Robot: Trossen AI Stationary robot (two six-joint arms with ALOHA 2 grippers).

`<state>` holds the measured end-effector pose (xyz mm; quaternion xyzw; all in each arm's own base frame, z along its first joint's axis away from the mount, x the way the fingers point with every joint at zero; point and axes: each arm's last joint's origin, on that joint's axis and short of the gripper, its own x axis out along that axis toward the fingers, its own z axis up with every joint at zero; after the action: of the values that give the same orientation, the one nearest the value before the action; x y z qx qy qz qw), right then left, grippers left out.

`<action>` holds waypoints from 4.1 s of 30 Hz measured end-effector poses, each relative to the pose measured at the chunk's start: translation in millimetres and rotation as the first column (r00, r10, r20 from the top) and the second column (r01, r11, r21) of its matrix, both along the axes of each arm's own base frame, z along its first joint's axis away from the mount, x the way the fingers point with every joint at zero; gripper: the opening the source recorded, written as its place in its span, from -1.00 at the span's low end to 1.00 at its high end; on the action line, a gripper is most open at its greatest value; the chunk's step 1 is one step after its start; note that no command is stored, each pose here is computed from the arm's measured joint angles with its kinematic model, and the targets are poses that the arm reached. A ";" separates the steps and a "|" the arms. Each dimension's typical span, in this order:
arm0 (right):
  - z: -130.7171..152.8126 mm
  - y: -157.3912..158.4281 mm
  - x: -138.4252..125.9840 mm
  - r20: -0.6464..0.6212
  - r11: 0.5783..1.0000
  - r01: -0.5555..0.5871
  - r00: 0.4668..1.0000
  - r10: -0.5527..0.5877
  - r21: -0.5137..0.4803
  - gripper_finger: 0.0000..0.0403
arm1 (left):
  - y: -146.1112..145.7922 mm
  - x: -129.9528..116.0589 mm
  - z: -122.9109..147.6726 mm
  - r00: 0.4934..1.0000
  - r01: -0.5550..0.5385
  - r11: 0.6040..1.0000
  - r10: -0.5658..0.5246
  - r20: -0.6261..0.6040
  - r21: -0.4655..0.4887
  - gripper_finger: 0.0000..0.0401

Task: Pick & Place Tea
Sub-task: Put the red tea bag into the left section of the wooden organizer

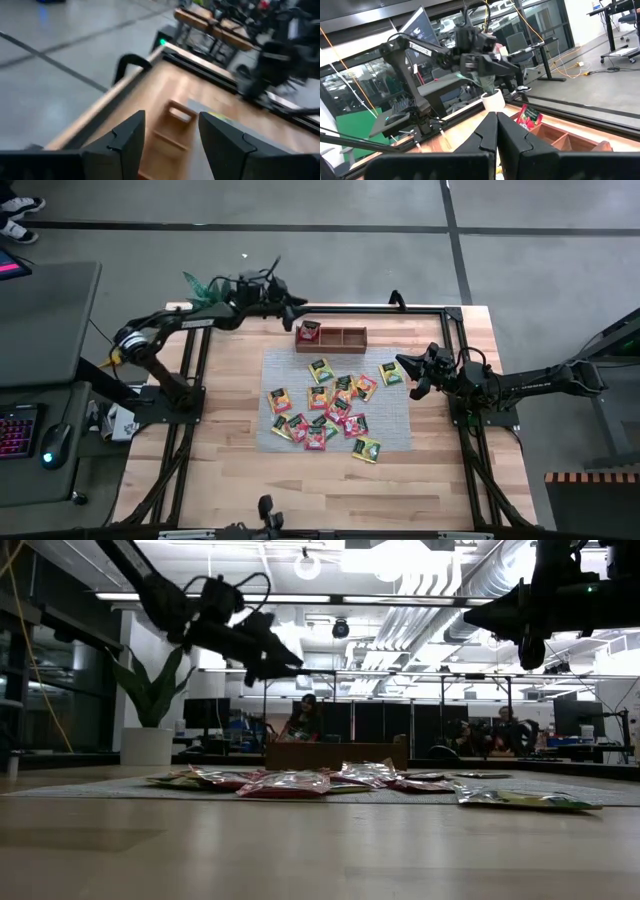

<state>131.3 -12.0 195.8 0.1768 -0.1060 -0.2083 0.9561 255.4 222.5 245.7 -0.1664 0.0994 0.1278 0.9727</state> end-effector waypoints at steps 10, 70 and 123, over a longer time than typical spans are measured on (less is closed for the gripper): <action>0.0 0.0 0.0 0.000 1.000 0.000 1.000 0.000 0.000 -1.00 | -53.9 -31.3 3.5 0.939 0.011 0.944 -0.123 -0.322 -0.328 -0.08; -3.1 0.0 0.4 -0.032 1.000 0.000 0.999 0.000 0.000 -1.00 | -255.7 -2.5 -86.5 0.883 -0.424 0.470 0.025 -0.469 -0.774 -0.08; -4.4 0.0 0.6 -0.046 1.000 0.000 0.999 0.000 0.000 -1.00 | -262.8 29.1 -102.4 0.799 -0.504 0.460 -0.073 -0.597 -0.731 -0.20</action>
<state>131.8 -11.9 191.4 0.1718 -0.0840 -0.2122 0.9583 284.5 -40.3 143.2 -0.5991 0.4012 0.2309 0.6534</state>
